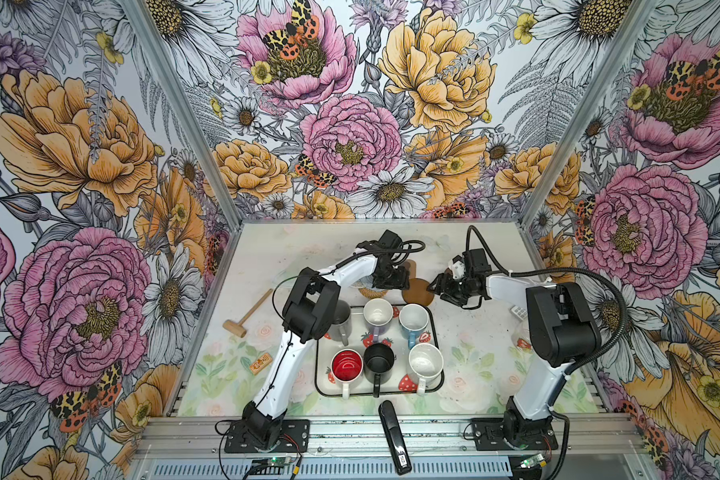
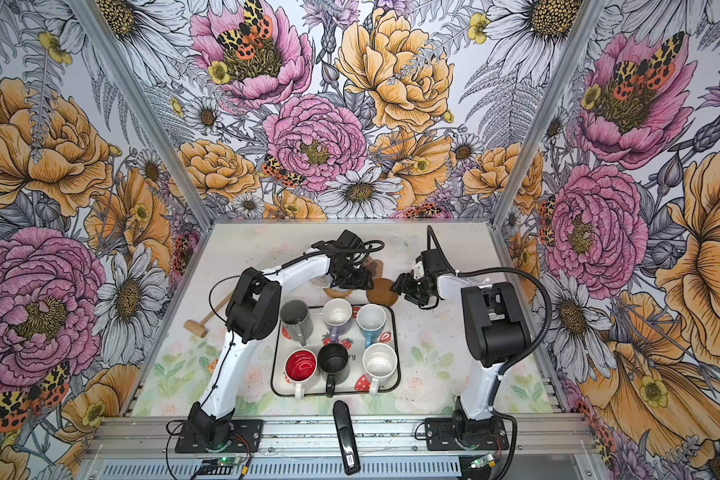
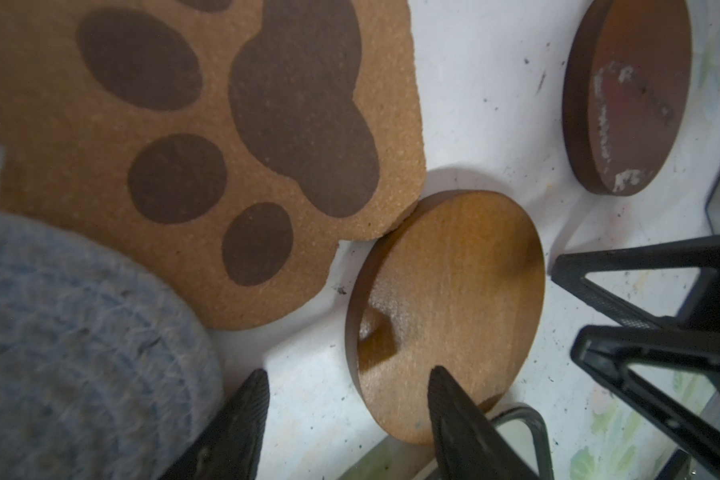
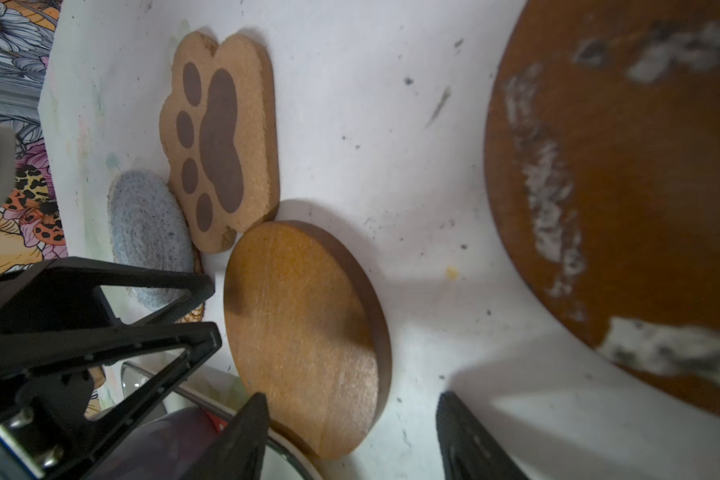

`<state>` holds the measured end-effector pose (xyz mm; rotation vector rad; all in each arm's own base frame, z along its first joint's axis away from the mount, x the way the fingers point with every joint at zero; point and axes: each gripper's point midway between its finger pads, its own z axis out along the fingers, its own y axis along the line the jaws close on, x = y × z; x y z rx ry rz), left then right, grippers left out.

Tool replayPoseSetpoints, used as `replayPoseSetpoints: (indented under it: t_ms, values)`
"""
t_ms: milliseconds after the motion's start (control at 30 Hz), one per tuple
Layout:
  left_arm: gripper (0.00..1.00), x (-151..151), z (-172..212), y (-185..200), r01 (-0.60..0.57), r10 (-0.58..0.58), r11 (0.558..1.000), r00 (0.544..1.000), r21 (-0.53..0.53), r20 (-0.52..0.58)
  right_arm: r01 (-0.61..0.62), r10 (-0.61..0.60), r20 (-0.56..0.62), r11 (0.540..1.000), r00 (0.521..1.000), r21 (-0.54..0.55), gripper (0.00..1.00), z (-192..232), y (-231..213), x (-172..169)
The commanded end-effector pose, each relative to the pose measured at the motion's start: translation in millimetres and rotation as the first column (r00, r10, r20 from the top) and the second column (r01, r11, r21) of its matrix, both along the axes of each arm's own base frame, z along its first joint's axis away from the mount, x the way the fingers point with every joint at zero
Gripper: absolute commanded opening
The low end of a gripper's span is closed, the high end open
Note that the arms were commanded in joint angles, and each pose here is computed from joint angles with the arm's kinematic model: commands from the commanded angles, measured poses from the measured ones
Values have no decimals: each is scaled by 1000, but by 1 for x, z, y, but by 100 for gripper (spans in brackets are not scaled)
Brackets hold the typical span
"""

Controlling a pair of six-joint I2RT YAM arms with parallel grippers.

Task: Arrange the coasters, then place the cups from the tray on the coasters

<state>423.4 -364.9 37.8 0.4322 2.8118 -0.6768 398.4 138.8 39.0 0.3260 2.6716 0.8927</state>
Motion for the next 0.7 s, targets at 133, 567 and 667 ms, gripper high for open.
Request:
replayPoseSetpoints:
  t_ms: [133,567,667]
  values:
    - [58,-16,-20,-15,19,-20,1000,997,-18,-70,-12,12,2,999,1000,34,64,-5,10,1]
    - [49,-23,-28,-35,37,-43,998,993,-56,-107,-13,15,-35,998,999,57,45,-17,16,0]
    - [48,-20,-24,-42,36,-44,996,994,-77,-105,-14,16,-30,998,999,62,44,-15,18,4]
